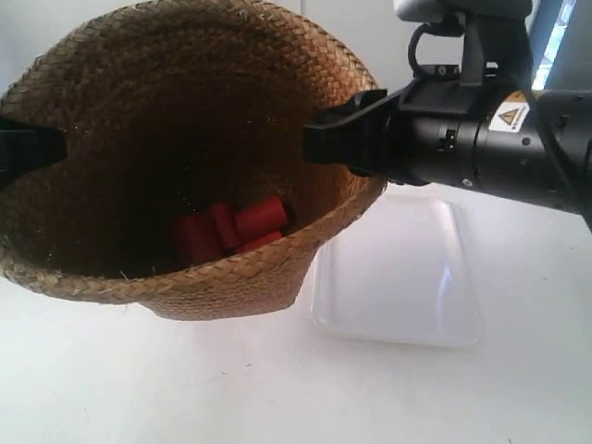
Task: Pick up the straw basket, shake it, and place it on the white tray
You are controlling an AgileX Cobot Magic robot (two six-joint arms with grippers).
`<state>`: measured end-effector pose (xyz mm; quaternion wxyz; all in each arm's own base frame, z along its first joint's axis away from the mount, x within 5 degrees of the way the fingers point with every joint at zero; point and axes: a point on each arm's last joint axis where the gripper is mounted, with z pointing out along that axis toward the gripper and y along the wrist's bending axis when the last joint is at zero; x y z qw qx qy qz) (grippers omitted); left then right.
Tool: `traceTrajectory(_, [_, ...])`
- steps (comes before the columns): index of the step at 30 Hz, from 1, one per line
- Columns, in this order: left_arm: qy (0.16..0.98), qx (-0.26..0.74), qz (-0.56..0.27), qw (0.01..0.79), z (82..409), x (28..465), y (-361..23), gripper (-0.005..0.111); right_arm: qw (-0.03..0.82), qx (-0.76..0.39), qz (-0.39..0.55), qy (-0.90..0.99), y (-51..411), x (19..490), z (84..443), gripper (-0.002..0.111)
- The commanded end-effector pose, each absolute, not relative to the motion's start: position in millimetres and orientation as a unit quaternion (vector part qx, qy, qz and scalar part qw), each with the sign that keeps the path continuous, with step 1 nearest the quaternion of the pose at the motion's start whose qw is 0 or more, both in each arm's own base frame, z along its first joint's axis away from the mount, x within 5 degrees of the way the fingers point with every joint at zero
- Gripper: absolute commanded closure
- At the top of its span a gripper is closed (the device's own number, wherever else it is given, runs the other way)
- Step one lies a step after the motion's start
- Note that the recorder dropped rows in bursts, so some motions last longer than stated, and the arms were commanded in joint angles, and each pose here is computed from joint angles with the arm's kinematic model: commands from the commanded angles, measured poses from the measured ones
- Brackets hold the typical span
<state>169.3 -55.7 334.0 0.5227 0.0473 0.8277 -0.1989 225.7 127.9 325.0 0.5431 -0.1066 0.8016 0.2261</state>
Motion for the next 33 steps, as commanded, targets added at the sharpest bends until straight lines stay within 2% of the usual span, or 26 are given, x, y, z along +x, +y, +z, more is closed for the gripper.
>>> traceTrajectory(1, [0.821,0.074,-0.17,0.541,336.8,167.3,-52.6,0.107,0.584,-0.103,0.214,0.777,126.6,234.1,329.3,0.108])
traceTrajectory(6, [0.811,0.082,-0.157,0.558,339.3,169.3,-51.5,0.107,0.54,-0.113,0.205,0.809,132.5,241.5,309.6,0.108])
traceTrajectory(11, [0.788,0.045,-0.162,0.593,346.3,174.4,-48.7,0.107,0.553,-0.106,0.209,0.8,132.8,243.7,314.4,0.108])
traceTrajectory(20, [0.821,0.031,-0.161,0.547,324.3,199.7,-54.1,0.107,0.506,-0.144,0.201,0.826,142.1,252.3,322.5,0.108])
traceTrajectory(33, [0.811,0.018,-0.162,0.562,327.5,201.3,-52.7,0.107,0.499,-0.131,0.208,0.831,143.8,255.4,319.8,0.108])
